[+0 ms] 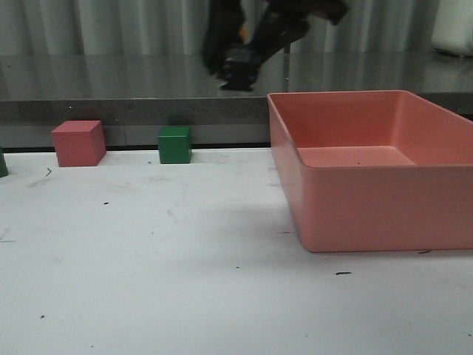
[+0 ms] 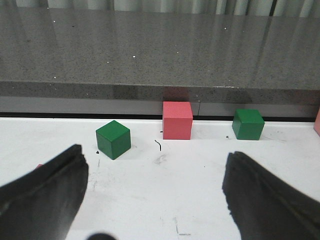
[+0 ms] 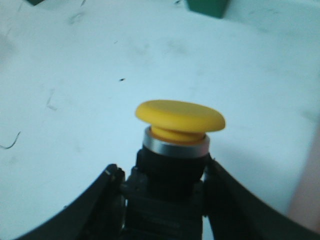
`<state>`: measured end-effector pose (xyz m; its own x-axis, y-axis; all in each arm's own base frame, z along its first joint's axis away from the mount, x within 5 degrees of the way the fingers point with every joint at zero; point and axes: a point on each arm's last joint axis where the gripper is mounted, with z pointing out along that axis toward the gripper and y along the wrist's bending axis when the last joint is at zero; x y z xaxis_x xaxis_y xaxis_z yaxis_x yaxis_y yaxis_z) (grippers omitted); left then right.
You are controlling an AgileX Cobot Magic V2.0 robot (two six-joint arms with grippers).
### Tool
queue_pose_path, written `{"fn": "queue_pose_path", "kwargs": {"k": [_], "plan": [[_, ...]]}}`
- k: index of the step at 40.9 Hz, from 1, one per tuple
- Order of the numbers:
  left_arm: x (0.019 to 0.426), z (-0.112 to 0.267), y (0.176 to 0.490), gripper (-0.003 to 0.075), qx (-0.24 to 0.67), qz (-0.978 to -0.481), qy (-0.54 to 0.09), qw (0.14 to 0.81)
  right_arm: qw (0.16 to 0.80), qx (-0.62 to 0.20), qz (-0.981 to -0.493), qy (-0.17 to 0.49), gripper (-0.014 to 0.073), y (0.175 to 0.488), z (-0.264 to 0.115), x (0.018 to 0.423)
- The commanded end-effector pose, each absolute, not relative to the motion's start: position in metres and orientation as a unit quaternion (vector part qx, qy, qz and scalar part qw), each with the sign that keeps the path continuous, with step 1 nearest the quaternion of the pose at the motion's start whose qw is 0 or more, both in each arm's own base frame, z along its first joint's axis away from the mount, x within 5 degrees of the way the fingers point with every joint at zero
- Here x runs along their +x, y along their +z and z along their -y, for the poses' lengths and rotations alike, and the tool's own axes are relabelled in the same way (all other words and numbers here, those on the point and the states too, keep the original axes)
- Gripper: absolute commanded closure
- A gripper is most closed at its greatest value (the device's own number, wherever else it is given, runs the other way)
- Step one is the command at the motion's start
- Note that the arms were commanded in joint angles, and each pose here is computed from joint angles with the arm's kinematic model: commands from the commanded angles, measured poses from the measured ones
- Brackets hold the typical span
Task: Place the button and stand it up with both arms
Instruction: 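Lift the button out of the bin and carry it toward the left arm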
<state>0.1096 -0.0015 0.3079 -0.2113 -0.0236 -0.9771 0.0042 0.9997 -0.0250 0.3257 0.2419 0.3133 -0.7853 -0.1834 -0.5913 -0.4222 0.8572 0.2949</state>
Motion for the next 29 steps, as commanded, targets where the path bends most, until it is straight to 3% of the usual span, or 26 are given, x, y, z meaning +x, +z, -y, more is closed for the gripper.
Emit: {"fn": "queue_pose_path", "kwargs": {"k": [1,11,20,29], "plan": [[0.112,0.003,0.326,0.0192,-0.004,-0.744,-0.019,0.668,0.318,-0.181,-0.894,0.259,0.0323,0.332,-0.272,0.317],[0.112,0.003,0.326,0.0192,-0.004,-0.744,-0.019,0.668,0.244,-0.184,-0.914,0.266,0.0323,0.291,-0.333,0.332],[0.112,0.003,0.326,0.0192,-0.004,-0.745,-0.018,0.667,0.207,-0.124,-0.946,0.217,0.0323,0.245,-0.336,0.354],[0.112,0.003,0.325,0.0192,-0.004,-0.746,-0.018,0.665,0.181,-0.087,-0.957,0.209,0.0315,0.214,-0.340,0.360]]}}
